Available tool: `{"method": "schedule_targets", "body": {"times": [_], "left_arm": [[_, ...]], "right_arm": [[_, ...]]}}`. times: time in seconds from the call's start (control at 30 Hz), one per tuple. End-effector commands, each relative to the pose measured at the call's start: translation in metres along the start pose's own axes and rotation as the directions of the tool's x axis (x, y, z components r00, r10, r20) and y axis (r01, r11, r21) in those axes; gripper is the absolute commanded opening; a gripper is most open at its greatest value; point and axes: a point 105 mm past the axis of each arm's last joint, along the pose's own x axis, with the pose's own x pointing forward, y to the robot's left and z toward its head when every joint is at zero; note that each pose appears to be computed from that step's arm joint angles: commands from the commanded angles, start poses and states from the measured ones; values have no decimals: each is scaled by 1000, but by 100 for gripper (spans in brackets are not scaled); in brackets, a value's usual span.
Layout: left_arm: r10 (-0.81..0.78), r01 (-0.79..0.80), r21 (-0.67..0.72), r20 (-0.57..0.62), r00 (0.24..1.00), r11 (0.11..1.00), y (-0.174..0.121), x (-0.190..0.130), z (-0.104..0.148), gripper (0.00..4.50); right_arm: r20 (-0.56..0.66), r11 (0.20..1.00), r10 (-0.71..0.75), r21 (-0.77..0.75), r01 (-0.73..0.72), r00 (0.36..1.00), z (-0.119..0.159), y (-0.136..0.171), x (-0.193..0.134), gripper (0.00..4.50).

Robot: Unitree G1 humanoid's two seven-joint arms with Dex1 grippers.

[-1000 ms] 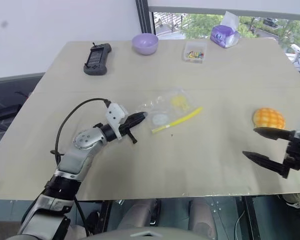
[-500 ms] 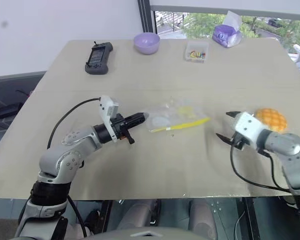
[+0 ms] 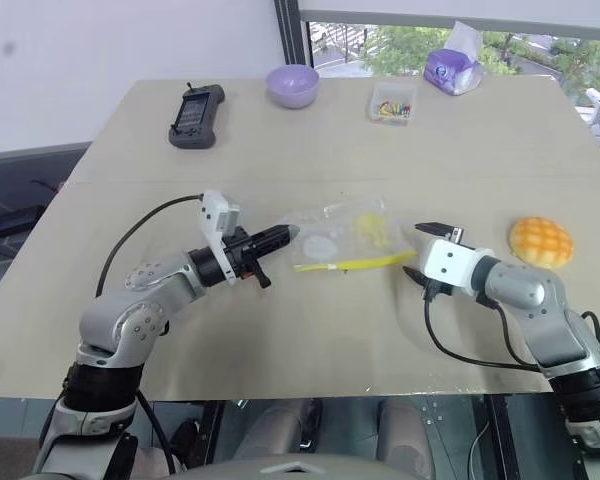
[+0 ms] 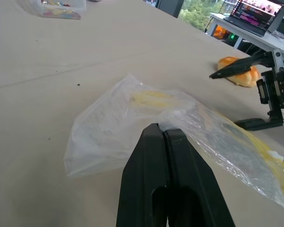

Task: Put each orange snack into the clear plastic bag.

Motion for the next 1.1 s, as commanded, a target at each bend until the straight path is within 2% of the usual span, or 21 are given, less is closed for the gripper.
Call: {"method": "schedule_targets", "body": {"times": [0.03,0.17,0.5,0.53,0.57,0.67,0.7,0.8,1.1], "left_arm": [[-12,10,36,44,999,999,-5,0,14,4],[-16,15,29,44,999,999,-7,1,14,4],[-10,8,33,51,999,999,-5,3,17,4],[-9,8,33,51,999,999,-5,3,17,0],[-9,7,33,51,999,999,-4,3,17,0],[-6,4,33,50,999,999,-4,3,17,0],[-6,4,33,50,999,999,-4,3,17,0],[-7,5,32,49,999,999,-5,3,18,0],[-13,12,54,21,1000,998,-5,1,14,0]], "right_arm": [[45,998,-58,-29,59,997,17,-9,6,417],[56,997,-77,2,77,995,21,-6,14,417],[-5,983,-170,75,170,985,12,-13,21,417],[-14,981,-178,78,179,984,11,-14,21,363],[-19,980,-183,79,184,983,10,-15,21,332],[-32,977,-192,87,194,981,8,-17,19,191],[-36,977,-194,85,197,980,7,-18,19,134],[-35,976,-197,86,200,980,8,-20,18,8],[-11,977,-192,88,193,981,21,-25,20,3]]}}
